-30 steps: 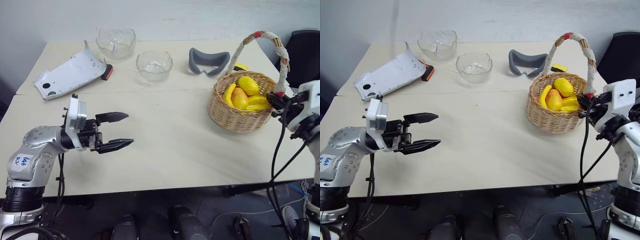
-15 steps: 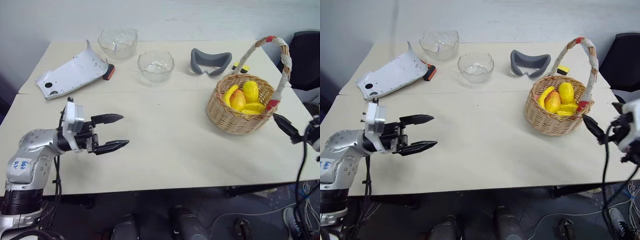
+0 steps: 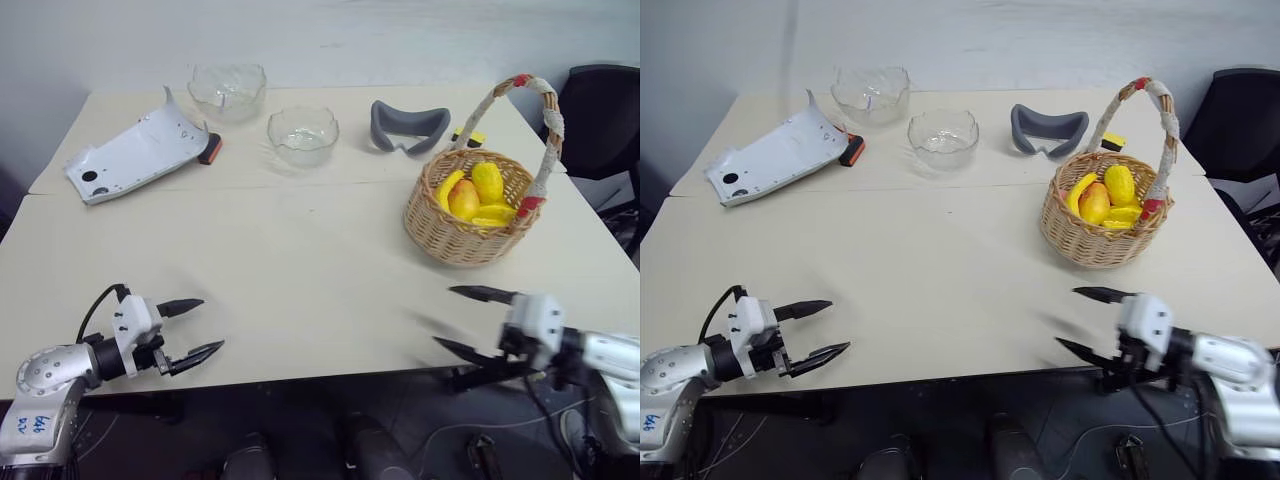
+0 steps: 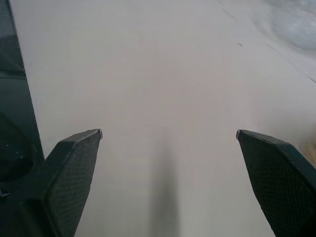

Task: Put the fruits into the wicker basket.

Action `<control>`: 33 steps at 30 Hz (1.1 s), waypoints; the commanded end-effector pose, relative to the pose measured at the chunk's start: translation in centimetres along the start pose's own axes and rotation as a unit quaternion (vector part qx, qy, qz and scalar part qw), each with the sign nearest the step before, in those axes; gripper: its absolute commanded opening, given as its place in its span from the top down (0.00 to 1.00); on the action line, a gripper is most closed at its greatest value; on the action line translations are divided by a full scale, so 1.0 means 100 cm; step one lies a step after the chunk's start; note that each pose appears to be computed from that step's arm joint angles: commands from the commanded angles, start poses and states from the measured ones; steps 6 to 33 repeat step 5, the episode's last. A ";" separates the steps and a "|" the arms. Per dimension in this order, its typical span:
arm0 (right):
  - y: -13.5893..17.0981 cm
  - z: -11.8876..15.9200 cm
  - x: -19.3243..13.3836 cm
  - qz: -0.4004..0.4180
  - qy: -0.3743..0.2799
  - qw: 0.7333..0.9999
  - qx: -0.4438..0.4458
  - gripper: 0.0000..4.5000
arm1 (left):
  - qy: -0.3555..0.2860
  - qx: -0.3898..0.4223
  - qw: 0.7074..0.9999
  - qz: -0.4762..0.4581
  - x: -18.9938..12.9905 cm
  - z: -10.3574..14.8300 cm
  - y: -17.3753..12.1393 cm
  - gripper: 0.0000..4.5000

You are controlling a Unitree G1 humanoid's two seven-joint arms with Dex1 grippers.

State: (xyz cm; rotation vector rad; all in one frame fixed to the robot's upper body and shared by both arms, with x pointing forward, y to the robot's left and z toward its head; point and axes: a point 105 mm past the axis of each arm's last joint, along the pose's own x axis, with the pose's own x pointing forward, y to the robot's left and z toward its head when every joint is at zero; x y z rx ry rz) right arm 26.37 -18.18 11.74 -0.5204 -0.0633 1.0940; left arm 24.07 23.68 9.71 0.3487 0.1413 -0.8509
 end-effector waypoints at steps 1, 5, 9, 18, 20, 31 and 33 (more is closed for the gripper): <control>0.002 -0.003 0.017 0.019 -0.013 0.999 -0.029 0.01 | -0.004 0.032 0.999 0.025 -0.002 0.008 -0.002 0.00; 0.008 -0.012 0.037 0.040 -0.015 0.997 -0.070 0.01 | -0.027 0.045 0.994 0.093 -0.007 0.016 0.009 0.00; 0.008 -0.012 0.037 0.040 -0.015 0.997 -0.070 0.01 | -0.027 0.045 0.994 0.093 -0.007 0.016 0.009 0.00; 0.008 -0.012 0.037 0.040 -0.015 0.997 -0.070 0.01 | -0.027 0.045 0.994 0.093 -0.007 0.016 0.009 0.00; 0.008 -0.012 0.037 0.040 -0.015 0.997 -0.070 0.01 | -0.027 0.045 0.994 0.093 -0.007 0.016 0.009 0.00; 0.008 -0.012 0.037 0.040 -0.015 0.997 -0.070 0.01 | -0.027 0.045 0.994 0.093 -0.007 0.016 0.009 0.00; 0.008 -0.012 0.037 0.040 -0.015 0.997 -0.070 0.01 | -0.027 0.045 0.994 0.093 -0.007 0.016 0.009 0.00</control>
